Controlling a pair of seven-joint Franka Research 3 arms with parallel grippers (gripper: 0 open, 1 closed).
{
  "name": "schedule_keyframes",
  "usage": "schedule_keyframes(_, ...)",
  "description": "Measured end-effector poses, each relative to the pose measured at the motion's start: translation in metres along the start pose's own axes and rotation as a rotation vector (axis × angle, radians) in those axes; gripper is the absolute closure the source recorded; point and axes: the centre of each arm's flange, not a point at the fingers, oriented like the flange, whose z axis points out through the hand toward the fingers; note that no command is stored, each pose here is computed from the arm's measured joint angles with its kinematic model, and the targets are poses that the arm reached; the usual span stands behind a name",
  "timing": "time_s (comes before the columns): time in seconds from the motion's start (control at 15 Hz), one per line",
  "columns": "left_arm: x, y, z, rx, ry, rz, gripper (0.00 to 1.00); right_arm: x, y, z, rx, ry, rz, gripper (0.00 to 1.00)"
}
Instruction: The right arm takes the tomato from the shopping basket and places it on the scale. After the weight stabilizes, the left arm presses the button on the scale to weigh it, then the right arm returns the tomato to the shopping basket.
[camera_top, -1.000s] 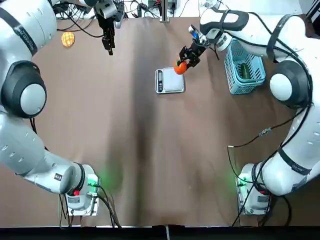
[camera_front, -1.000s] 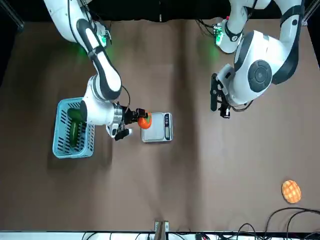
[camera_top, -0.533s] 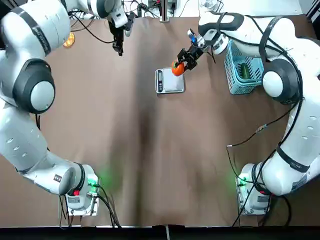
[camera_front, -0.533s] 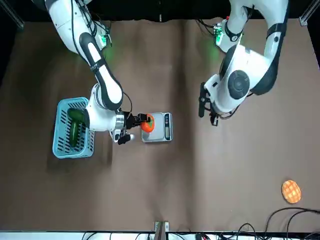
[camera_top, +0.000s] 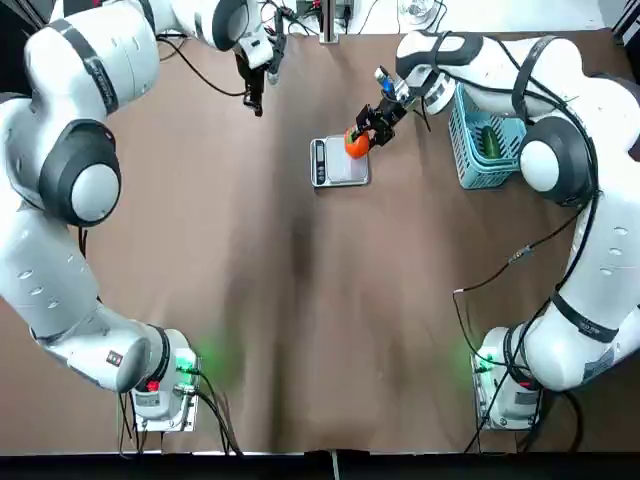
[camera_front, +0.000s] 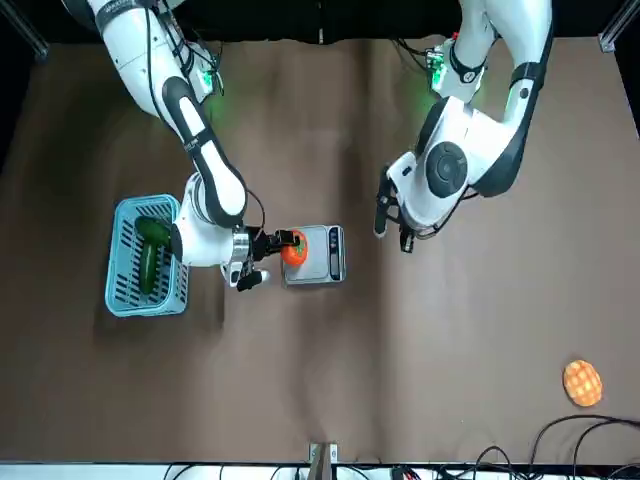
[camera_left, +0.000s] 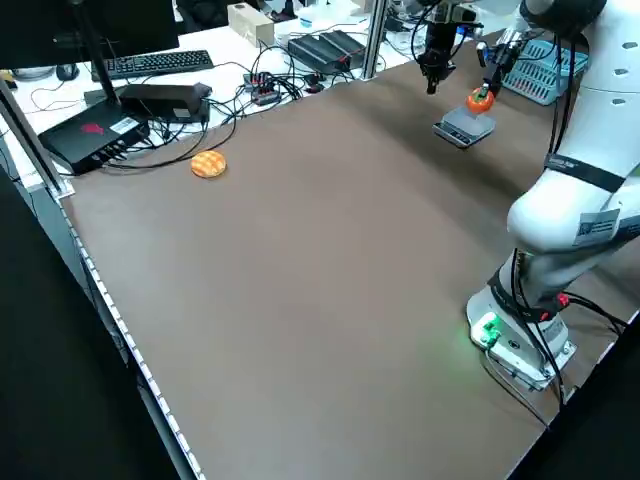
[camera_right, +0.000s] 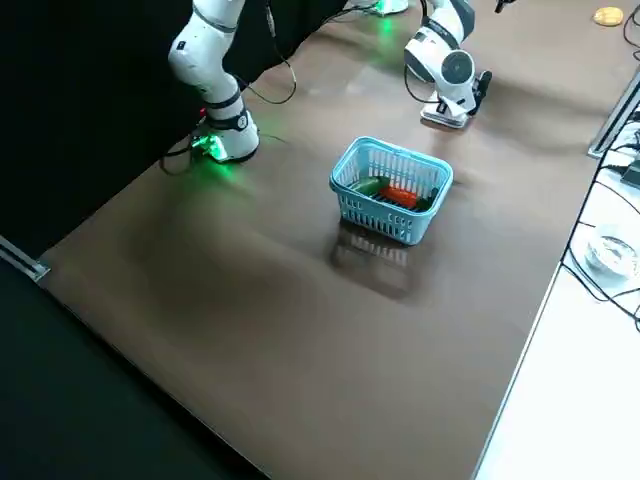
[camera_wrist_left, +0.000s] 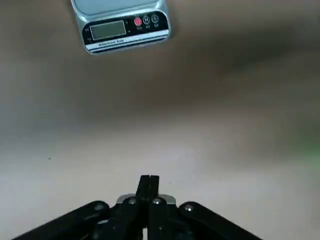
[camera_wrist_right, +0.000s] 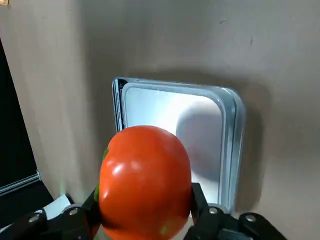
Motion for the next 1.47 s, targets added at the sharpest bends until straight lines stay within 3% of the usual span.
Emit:
schedule_keyframes(0.47,0.080,0.010,0.057,-0.007,-0.009,-0.042,0.99,0.000,0.004,0.004,-0.001,-0.007,0.006,0.29)
schedule_keyframes(1.07,0.093,0.001,0.082,0.020,0.010,-0.048,0.99,0.001,0.008,0.001,-0.002,-0.003,0.010,0.18)
schedule_keyframes(1.2,0.093,0.001,0.082,0.022,0.011,-0.048,0.99,0.002,0.011,-0.001,-0.004,0.002,0.007,0.02)
schedule_keyframes(1.47,0.094,0.000,0.079,0.028,0.015,-0.048,0.99,0.006,0.018,-0.009,-0.004,0.014,0.011,0.00)
